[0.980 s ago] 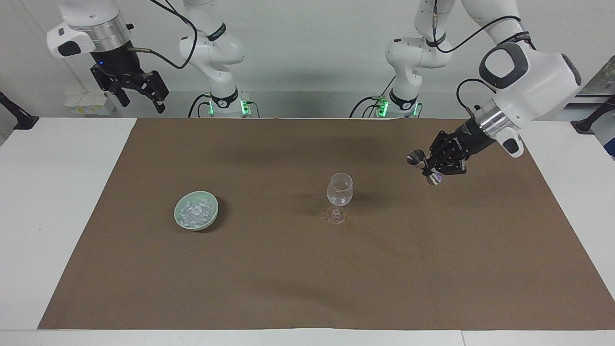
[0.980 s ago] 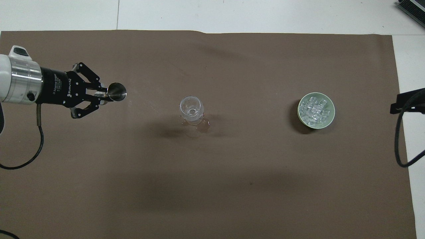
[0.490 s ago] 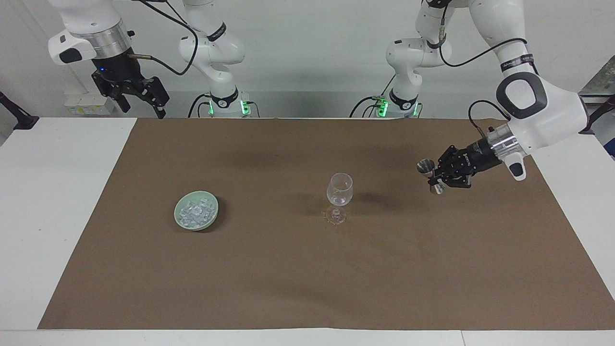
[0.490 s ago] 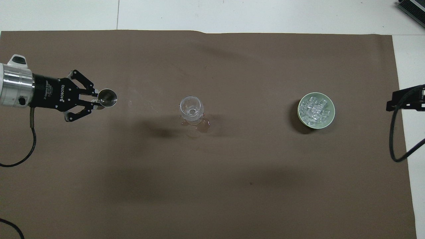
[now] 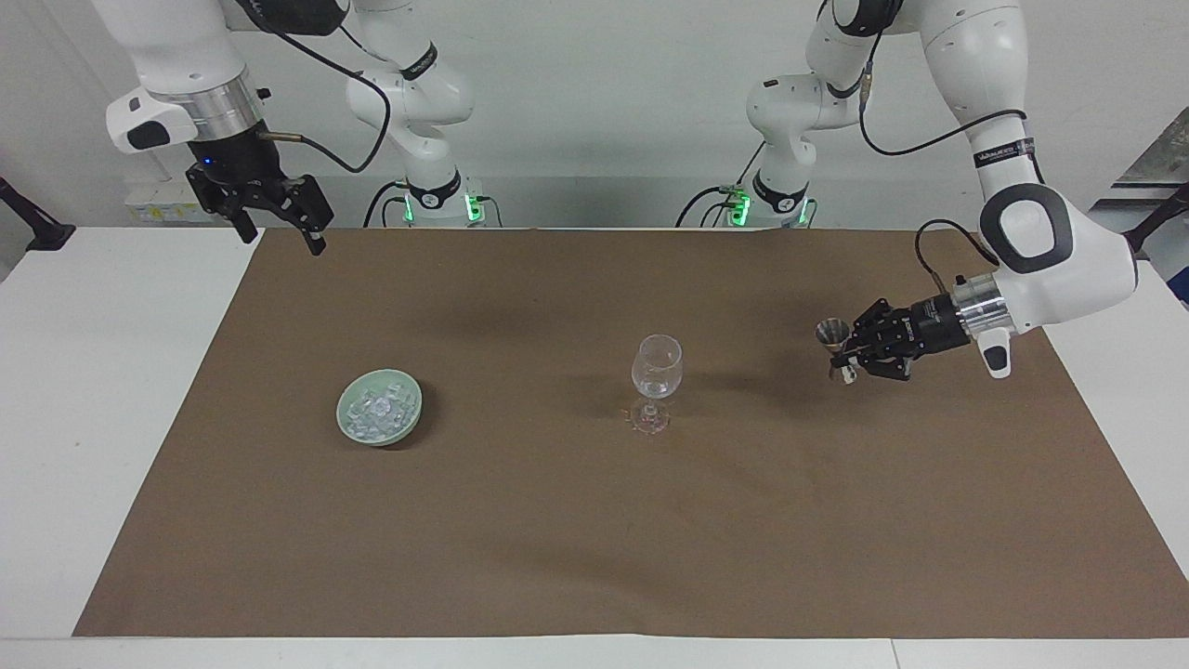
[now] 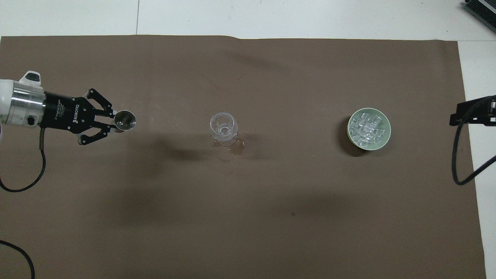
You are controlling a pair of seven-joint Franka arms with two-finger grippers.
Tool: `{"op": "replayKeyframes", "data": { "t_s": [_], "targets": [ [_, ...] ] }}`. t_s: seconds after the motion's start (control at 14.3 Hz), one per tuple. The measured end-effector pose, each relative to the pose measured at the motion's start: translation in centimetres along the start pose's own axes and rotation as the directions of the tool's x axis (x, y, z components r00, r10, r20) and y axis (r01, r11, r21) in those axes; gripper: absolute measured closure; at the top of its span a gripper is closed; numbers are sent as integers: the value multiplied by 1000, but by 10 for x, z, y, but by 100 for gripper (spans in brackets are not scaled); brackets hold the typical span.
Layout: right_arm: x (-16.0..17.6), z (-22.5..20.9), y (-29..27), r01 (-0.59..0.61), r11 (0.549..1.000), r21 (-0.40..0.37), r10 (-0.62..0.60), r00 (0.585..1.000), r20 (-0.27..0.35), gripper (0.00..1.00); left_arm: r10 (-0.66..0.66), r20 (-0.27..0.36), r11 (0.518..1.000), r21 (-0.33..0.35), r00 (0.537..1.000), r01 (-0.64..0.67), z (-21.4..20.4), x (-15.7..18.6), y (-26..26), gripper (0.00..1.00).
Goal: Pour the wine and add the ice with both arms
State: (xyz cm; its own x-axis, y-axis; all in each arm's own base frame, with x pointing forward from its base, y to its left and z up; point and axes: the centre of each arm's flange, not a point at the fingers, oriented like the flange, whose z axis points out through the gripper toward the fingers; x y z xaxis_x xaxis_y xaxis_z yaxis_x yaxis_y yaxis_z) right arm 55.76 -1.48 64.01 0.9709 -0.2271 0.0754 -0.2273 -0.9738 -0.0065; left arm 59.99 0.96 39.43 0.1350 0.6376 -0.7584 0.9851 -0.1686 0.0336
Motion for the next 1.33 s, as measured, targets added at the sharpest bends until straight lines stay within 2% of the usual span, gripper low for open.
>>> {"op": "replayKeyframes", "data": {
  "t_s": [0.28,0.7,1.12,1.33],
  "targets": [
    [19,44,-8,6,1000,-5,-6,1000,19,0,-41,53,999,3,998,41,-1,18,-4,79],
    [42,108,-14,8,1000,-19,-7,997,78,0,-78,170,997,30,982,74,9,73,-16,79],
    [37,168,-13,11,1000,-23,-8,995,103,0,-95,214,995,34,972,90,19,97,-23,79],
    [31,191,-14,16,1000,-24,-14,994,107,0,-92,232,996,21,968,89,20,120,-30,79]
  ]
}}
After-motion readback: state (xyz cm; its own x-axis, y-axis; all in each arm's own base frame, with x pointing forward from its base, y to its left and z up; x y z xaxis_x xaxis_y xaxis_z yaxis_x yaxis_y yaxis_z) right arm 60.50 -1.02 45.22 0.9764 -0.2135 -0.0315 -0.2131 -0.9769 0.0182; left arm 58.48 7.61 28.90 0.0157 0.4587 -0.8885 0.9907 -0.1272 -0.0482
